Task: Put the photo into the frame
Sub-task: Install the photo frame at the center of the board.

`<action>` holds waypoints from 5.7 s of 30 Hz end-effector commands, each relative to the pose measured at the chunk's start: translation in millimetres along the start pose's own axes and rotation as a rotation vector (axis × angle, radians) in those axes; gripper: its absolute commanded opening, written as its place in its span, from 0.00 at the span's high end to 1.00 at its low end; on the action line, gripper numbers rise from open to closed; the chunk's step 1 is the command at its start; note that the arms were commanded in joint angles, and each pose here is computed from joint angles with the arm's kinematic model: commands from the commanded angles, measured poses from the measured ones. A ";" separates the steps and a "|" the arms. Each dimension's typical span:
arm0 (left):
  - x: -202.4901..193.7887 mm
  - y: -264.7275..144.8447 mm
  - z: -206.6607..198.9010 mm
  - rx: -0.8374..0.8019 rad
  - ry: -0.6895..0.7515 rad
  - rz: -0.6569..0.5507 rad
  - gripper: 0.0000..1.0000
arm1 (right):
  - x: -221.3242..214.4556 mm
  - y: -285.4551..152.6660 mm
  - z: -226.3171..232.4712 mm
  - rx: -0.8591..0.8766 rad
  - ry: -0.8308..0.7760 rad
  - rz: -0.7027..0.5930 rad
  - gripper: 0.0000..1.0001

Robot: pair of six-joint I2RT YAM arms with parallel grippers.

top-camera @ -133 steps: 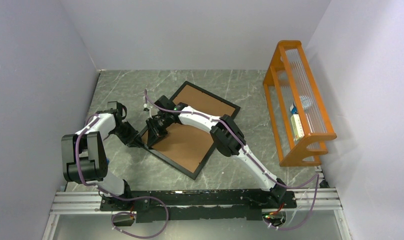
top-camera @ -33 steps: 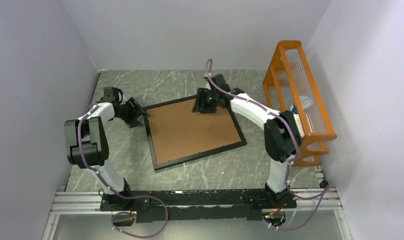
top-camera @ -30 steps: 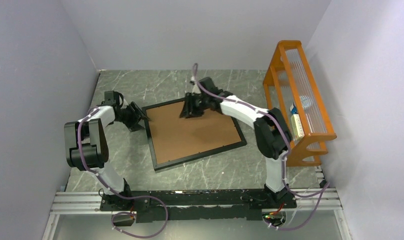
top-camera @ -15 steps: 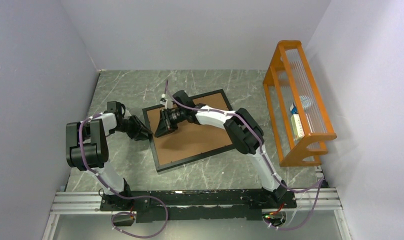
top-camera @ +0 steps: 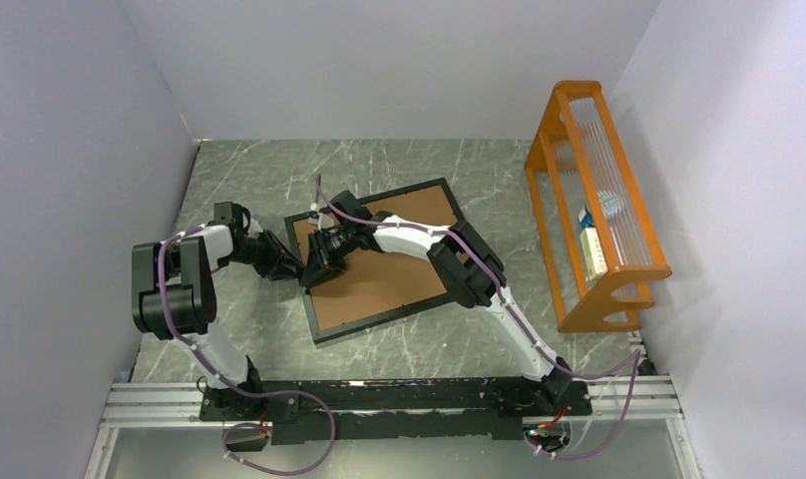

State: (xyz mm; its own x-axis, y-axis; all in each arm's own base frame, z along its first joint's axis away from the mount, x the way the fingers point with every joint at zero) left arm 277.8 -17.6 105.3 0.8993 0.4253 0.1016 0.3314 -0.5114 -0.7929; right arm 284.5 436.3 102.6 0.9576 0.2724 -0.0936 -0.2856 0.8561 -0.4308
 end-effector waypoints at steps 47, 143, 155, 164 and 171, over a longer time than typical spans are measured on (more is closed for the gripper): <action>-14.0 1.8 4.8 0.039 -0.039 0.073 0.77 | 3.9 4.9 5.4 -0.002 -0.047 -0.095 0.94; 14.7 -20.8 -15.9 0.062 0.066 -0.001 0.46 | -92.7 -66.5 -5.5 -0.092 -0.363 0.188 0.82; 9.4 -14.0 -9.3 0.065 0.060 0.038 0.52 | -90.1 -42.6 -17.0 -0.133 -0.308 0.210 0.79; 10.1 -13.6 -9.1 0.066 0.060 0.041 0.53 | -87.9 -36.0 -27.0 -0.163 -0.284 0.200 0.75; 9.6 -14.3 -9.1 0.069 0.060 0.043 0.54 | -83.7 -31.1 -47.1 -0.267 -0.257 0.174 0.75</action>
State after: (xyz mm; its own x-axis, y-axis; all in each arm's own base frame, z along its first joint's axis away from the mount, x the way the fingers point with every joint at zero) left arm 284.0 -13.2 121.2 0.9239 0.3716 0.0917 0.2695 -0.4615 -0.8452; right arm 207.2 362.4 102.3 0.8299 0.5579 -0.0047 -0.4643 0.6859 -0.5603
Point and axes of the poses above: each gripper's point midway between its finger pads, its own y axis out along the fingers, its own z axis along the line the jaws close on, x = y × z, the point moved 10 cm from there along -y, back along the fingers, and after that the axes turned 14 degrees about y, right-handed, at the moved point
